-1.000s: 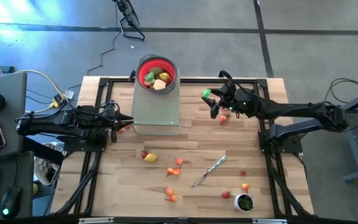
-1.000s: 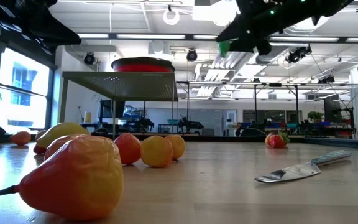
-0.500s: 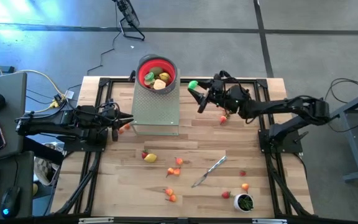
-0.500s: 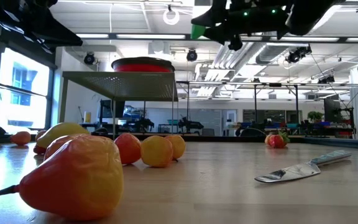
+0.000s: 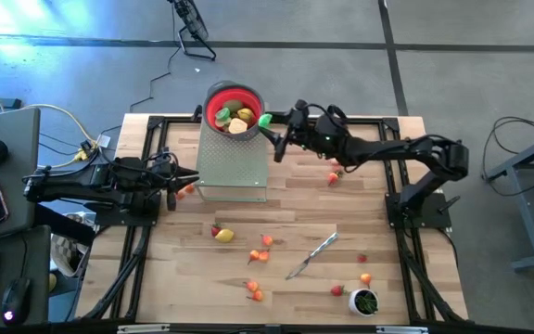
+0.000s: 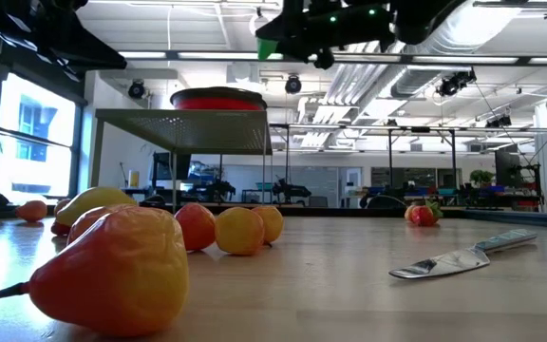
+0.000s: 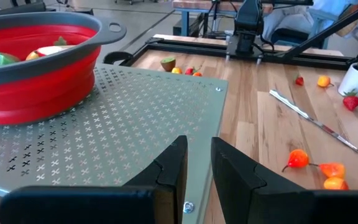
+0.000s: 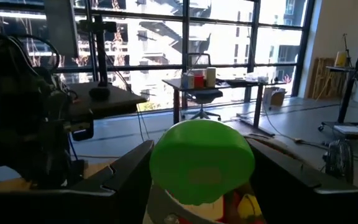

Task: Pick & Place Fruit
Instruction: Put the green half pear into the red strainer on the shelf, then put the orange pear into the red strainer on the shelf

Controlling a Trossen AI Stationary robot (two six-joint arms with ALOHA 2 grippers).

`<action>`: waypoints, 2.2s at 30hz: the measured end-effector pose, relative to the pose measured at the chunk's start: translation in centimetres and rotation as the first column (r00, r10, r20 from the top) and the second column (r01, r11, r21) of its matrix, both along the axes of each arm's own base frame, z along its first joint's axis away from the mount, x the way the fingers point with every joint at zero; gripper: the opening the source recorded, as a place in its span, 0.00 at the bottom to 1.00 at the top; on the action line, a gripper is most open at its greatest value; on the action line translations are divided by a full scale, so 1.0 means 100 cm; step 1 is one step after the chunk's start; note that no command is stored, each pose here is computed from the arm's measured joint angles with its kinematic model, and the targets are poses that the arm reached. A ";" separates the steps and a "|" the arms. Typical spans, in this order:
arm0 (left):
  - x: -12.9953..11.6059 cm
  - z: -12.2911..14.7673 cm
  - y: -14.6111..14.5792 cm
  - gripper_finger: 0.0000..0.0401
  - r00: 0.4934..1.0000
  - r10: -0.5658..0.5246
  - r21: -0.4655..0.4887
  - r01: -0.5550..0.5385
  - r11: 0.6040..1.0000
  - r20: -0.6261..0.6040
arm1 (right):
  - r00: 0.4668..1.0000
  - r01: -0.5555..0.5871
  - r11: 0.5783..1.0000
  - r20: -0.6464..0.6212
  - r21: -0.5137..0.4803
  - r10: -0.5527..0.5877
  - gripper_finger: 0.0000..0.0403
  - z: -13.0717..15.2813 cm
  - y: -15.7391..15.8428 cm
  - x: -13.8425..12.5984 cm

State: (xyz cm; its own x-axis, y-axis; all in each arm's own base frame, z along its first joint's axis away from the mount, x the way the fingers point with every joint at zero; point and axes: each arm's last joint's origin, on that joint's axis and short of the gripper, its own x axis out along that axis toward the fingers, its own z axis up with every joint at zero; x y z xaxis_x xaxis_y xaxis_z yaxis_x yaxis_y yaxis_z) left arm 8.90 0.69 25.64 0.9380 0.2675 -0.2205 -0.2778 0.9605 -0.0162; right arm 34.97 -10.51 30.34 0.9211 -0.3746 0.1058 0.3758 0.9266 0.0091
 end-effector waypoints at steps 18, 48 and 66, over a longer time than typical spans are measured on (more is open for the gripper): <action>0.000 0.000 0.000 0.17 1.000 -0.001 0.003 0.001 1.000 0.000 | 0.989 0.092 0.993 -0.110 -0.071 -0.099 0.57 -0.028 -0.048 0.036; 0.000 0.000 0.000 0.17 1.000 -0.001 0.000 0.001 1.000 -0.005 | 0.938 0.131 0.988 -0.315 -0.075 -0.149 0.53 0.000 -0.018 0.012; 0.000 -0.001 0.000 0.17 1.000 -0.008 0.032 0.009 0.999 -0.016 | 0.780 0.321 0.933 -0.603 0.159 -0.166 0.14 0.017 0.012 -0.058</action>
